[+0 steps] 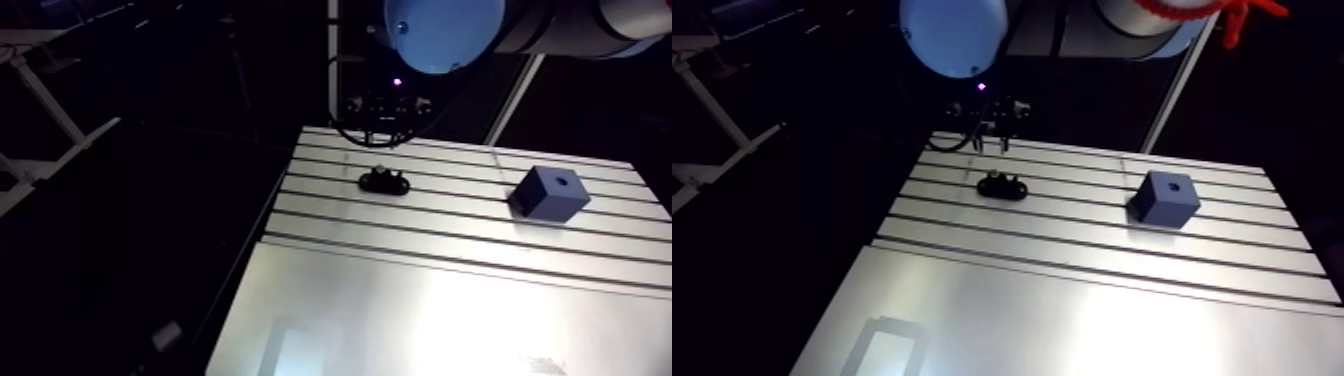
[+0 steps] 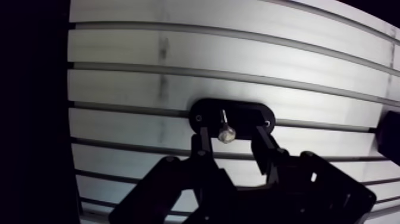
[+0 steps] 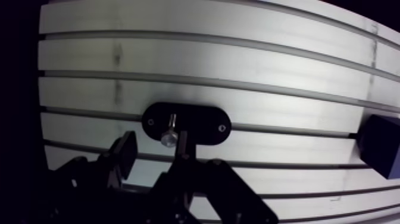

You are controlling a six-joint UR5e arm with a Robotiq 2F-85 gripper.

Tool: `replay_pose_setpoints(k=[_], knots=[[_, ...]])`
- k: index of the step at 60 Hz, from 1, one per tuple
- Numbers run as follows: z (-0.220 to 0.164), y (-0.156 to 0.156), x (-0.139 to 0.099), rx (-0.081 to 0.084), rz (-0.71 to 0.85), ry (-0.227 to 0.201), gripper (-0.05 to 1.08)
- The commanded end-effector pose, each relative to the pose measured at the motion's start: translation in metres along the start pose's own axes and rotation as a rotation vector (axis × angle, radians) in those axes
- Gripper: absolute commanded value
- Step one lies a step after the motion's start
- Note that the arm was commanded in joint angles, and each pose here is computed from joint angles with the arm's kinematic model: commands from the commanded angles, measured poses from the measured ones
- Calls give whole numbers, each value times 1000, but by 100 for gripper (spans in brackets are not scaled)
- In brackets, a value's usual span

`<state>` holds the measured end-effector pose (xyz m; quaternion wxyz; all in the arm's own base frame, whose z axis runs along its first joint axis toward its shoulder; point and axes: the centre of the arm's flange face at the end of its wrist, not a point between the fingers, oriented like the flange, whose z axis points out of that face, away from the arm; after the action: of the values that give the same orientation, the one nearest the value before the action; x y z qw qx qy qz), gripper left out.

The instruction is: Pick up the M10 bolt and insert it into the hex recess until seated.

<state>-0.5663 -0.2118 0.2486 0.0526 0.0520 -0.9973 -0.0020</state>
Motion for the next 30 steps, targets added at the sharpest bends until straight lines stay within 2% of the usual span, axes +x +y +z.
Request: replay_pose_setpoints(k=[1, 30], knots=[[8, -1, -1, -6, -2, -15, 52], [22, 0, -4, -10, 1, -36, 51]])
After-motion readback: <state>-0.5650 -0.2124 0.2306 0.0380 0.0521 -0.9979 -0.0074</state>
